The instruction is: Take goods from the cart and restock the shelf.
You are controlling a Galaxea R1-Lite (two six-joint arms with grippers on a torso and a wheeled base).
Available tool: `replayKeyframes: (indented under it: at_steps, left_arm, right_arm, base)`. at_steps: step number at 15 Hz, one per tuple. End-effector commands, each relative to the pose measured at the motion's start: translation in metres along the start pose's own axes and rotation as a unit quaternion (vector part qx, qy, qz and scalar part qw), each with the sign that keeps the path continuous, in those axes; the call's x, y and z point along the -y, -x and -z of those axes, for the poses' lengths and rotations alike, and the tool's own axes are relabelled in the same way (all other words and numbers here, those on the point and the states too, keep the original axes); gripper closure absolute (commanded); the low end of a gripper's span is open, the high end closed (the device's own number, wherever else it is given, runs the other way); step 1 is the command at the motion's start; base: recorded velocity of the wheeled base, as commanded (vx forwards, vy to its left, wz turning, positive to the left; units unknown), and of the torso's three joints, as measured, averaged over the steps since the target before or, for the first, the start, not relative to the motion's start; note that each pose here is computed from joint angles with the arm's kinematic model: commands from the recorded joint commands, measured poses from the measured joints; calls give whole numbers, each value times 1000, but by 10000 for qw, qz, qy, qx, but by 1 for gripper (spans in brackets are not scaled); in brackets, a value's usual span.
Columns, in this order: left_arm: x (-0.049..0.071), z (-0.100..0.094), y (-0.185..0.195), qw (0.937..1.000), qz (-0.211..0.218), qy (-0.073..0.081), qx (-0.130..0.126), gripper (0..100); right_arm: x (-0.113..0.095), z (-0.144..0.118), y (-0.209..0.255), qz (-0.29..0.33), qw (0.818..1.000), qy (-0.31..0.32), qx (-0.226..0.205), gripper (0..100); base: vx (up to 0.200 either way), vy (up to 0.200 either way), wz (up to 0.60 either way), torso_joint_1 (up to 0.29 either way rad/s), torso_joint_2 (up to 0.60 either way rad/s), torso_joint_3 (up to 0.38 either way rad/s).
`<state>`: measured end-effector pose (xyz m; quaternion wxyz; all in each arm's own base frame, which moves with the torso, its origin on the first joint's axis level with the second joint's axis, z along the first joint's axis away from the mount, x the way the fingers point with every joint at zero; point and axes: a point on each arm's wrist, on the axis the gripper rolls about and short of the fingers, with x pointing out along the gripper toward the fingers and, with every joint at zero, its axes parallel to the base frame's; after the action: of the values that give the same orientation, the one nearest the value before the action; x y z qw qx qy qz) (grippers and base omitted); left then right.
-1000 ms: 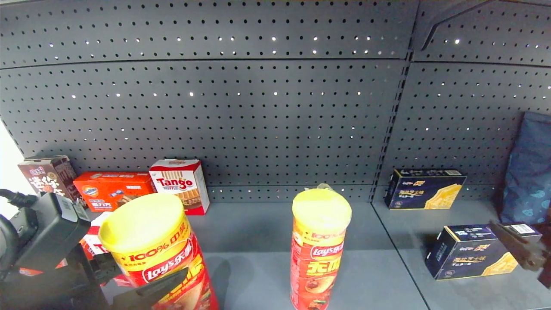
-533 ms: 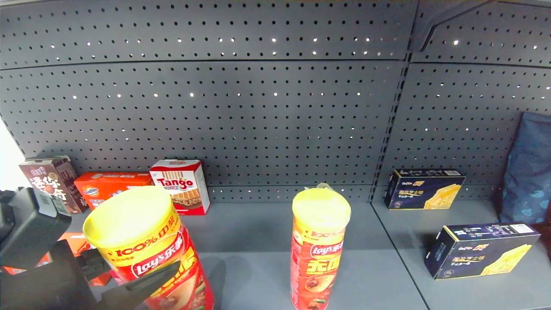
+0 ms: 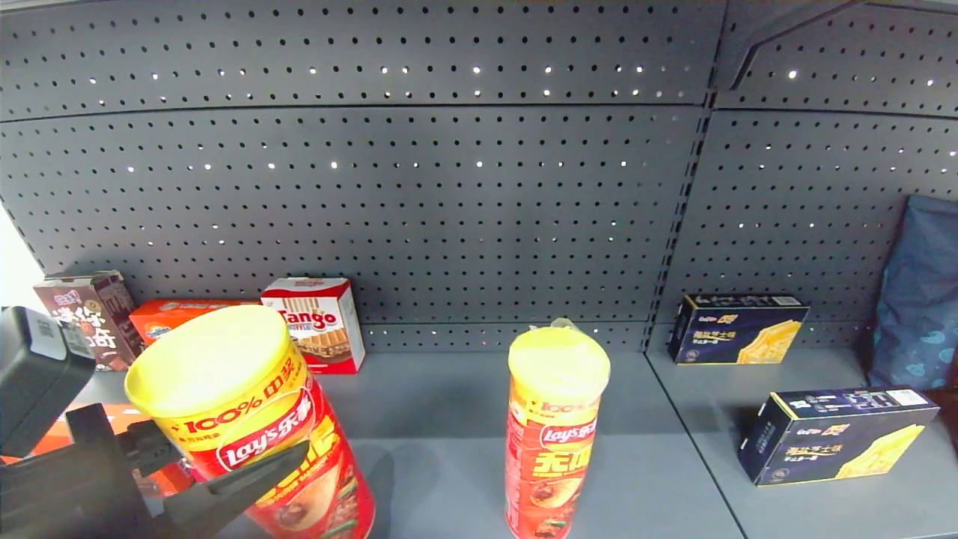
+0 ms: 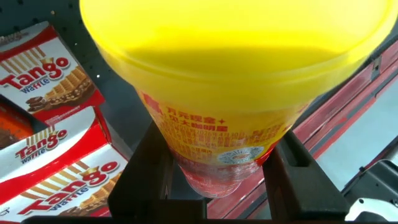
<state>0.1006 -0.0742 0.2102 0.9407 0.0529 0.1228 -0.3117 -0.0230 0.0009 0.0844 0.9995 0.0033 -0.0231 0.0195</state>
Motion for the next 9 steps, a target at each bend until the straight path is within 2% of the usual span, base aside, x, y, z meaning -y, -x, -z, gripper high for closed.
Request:
replayKeyframes:
  at_steps: [1,2,3,4,5,6,7,9]
  left_arm:
    - [0,-3,-3,10000,15,-36,2,100]
    - [0,-3,-4,9999,16,-120,-21,100]
    - [0,-3,-7,9996,32,-266,-43,100]
    - [1,-2,-7,9996,63,-275,-49,100]
    - [1,-2,-7,9996,86,-273,-48,100]
    - [1,-3,-7,9995,124,-273,-38,100]
    - [1,-3,-7,9995,162,-275,-36,100]
    - [1,-4,-7,9994,176,-285,-12,100]
  right_arm:
    - [1,2,0,202,9998,-1,-16,0]
    - [3,2,0,632,9980,0,-43,0]
    - [6,3,1,1434,9896,-136,-62,0]
    - [5,4,0,1168,9929,-208,-44,0]
    - [3,4,0,625,9978,-191,-46,0]
    - [1,7,0,196,9996,10,-192,0]
    - [1,9,0,170,9993,122,-325,0]
    - [1,9,0,188,9993,38,-316,0]
  base:
    - [0,0,0,0,0,0]
    - [0,0,0,0,0,0]
    - [0,0,0,0,0,0]
    - [0,0,0,0,0,0]
    - [0,0,0,0,0,0]
    - [0,0,0,0,0,0]
    - [0,0,0,0,0,0]
    - [0,0,0,0,0,0]
